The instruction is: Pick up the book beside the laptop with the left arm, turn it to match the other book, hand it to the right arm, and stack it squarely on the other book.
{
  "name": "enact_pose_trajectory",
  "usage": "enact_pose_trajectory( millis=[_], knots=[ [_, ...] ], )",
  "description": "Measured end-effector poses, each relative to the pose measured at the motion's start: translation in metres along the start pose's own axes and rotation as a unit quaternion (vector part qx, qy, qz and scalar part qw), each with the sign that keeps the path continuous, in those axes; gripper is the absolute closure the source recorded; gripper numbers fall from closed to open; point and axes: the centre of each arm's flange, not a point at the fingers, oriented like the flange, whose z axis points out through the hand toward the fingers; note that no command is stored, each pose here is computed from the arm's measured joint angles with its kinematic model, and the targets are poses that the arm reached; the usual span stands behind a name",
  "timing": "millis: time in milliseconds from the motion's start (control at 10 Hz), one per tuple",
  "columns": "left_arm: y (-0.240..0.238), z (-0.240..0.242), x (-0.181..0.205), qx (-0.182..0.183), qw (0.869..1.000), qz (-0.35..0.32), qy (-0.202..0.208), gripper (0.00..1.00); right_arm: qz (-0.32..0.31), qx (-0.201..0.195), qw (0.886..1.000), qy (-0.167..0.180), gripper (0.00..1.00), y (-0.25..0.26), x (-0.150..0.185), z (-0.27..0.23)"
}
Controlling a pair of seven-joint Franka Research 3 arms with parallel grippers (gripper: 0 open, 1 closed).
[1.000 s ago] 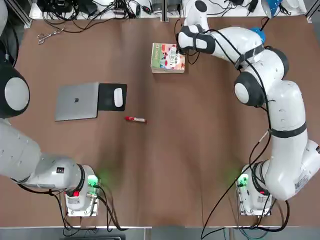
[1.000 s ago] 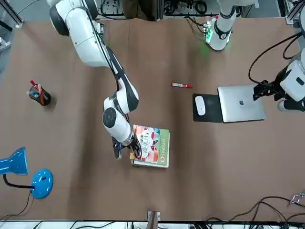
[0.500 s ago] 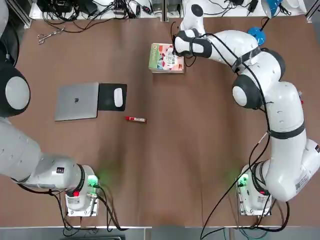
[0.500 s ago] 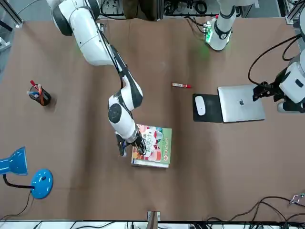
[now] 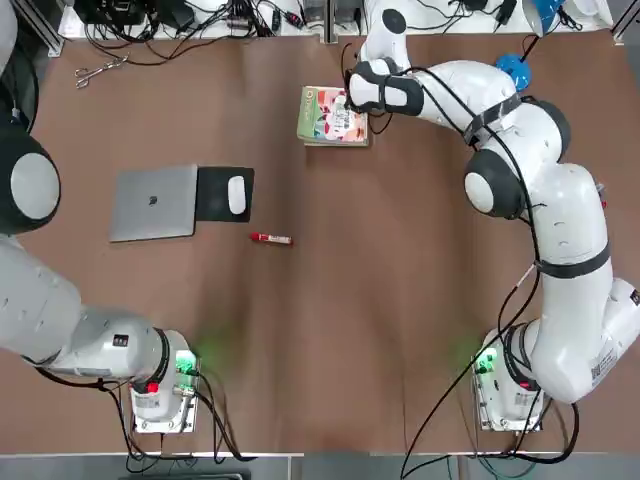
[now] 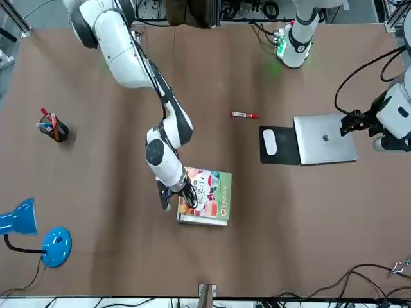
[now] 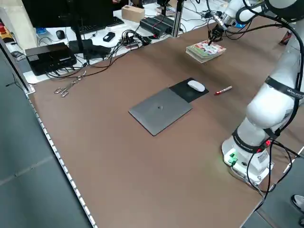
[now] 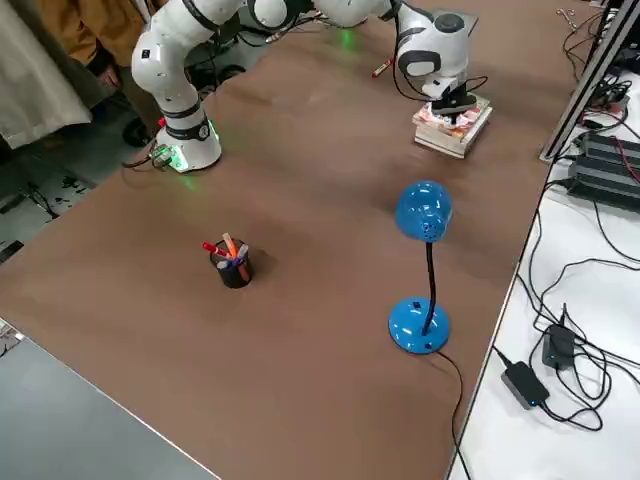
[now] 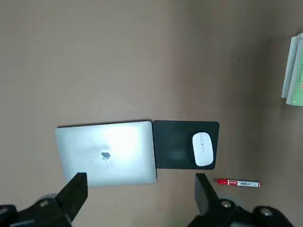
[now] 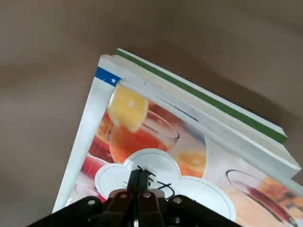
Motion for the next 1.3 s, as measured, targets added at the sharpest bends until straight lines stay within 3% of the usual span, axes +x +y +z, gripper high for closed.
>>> enact_pose_trajectory(
  millis=[1300],
  knots=[
    [0.0,0.0,0.0,0.0,1.0,0.0,0.0,0.0,0.002,0.009,1.0,0.0,0.98,-0.0067,0.0044,0.0022]
  ],
)
